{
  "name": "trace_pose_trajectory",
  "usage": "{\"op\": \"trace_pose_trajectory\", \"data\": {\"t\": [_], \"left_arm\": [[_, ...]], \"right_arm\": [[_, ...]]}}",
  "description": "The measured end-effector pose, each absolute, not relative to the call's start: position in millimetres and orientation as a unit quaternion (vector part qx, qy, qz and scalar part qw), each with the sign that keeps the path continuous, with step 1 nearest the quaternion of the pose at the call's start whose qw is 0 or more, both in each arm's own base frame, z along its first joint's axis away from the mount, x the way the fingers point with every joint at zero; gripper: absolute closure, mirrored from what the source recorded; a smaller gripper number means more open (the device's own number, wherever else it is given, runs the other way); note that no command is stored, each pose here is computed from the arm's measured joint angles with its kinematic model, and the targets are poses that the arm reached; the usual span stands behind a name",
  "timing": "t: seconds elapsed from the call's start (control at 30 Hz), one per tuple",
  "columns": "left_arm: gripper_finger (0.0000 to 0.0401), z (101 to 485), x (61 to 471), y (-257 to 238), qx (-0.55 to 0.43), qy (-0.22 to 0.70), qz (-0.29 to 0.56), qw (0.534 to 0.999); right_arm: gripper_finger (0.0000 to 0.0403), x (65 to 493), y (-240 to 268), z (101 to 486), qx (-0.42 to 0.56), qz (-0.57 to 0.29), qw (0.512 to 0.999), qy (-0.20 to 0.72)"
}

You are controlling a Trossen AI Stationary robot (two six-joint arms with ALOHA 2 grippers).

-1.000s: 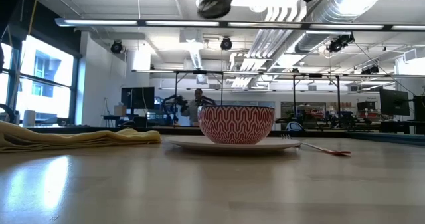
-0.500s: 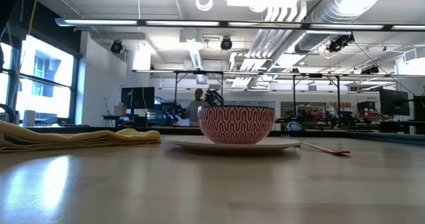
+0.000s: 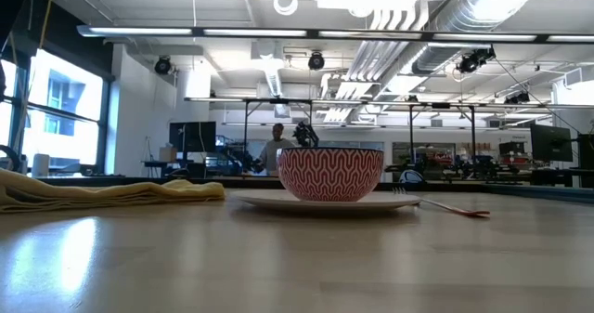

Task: Set table place
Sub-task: Put the yellow spoon into the blue patterned bowl

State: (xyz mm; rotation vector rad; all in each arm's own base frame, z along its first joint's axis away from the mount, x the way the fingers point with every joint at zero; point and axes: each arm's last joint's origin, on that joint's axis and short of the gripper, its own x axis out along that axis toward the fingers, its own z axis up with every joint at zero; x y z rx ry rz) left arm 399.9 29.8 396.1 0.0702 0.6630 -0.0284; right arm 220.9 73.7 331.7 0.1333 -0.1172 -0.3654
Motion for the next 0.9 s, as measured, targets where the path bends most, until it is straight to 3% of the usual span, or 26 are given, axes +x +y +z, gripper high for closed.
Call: {"op": "trace_pose_trajectory", "data": {"t": [0.1, 0.27, 0.43, 0.7, 0.9], "left_arm": [[0.0401, 395, 399, 30, 0.034, 0.33, -0.012, 0.943], [0.0401, 395, 399, 30, 0.036, 0.336, -0.01, 0.941], [0.0396, 395, 397, 31, 0.041, 0.337, 0.001, 0.941], [0.0346, 415, 374, -1, 0.061, 0.337, -0.03, 0.939], [0.0326, 417, 342, -30, 0.119, 0.409, 0.114, 0.898]], "right_arm": [[0.0295, 222, 73, 333, 0.07, -0.174, 0.98, -0.059], [0.0387, 222, 74, 333, 0.085, -0.162, 0.981, -0.059], [0.0396, 223, 70, 329, 0.114, -0.186, 0.975, -0.047], [0.04, 217, 34, 308, 0.13, -0.326, 0.936, 0.031], [0.0401, 224, 19, 292, 0.223, -0.284, 0.931, 0.06]]}}
